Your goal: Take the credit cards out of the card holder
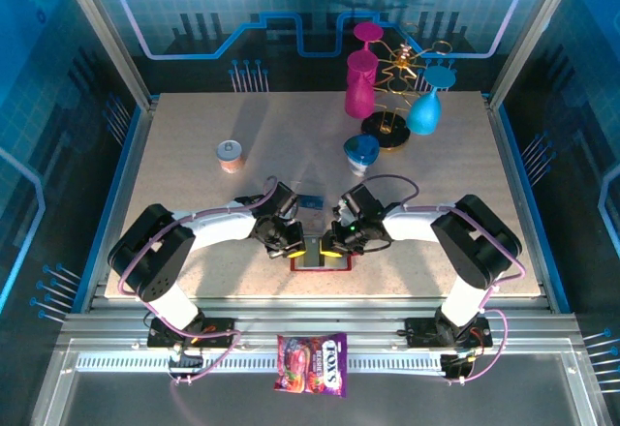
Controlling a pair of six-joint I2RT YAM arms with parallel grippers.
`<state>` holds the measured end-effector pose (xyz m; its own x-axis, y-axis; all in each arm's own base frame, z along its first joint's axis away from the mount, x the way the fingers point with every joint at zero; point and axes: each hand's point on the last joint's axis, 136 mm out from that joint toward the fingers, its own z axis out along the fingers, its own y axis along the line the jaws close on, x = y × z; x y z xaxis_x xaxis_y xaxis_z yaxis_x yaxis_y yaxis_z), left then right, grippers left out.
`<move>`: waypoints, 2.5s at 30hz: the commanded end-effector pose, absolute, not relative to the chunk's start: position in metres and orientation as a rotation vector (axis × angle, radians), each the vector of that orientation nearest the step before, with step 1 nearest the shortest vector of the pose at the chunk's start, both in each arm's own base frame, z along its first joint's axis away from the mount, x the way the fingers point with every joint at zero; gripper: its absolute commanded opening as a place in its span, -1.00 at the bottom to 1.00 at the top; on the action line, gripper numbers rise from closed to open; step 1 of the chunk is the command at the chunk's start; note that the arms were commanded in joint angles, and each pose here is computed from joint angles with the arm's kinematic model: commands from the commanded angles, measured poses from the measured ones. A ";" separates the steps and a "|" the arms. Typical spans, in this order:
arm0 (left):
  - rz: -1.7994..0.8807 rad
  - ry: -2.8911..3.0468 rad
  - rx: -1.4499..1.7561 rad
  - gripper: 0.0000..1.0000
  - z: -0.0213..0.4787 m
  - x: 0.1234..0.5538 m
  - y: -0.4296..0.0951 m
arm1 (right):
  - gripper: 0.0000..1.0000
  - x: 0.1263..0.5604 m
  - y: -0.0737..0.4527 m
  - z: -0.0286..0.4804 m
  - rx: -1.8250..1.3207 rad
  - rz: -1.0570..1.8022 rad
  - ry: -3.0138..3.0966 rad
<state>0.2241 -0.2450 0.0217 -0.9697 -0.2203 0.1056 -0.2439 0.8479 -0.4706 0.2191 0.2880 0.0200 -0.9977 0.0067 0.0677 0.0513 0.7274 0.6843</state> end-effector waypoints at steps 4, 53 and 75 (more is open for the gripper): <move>0.669 -2.943 0.353 -0.82 0.006 0.209 -0.236 | -0.73 0.215 0.277 0.019 -0.081 -1.115 -2.862; 0.698 -2.946 0.353 -0.76 0.010 0.211 -0.239 | -0.63 0.220 0.256 0.049 -0.054 -1.052 -2.942; 0.926 -2.988 0.384 -0.69 0.062 0.232 -0.248 | -0.74 0.223 0.255 0.068 -0.017 -1.042 -2.991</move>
<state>0.2287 -0.2472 0.0429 -0.9719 -0.2245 0.0712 -0.2283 0.8246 -0.5176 0.2219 0.2525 0.0495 -0.9993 0.0346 0.0106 0.0338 0.7889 0.6136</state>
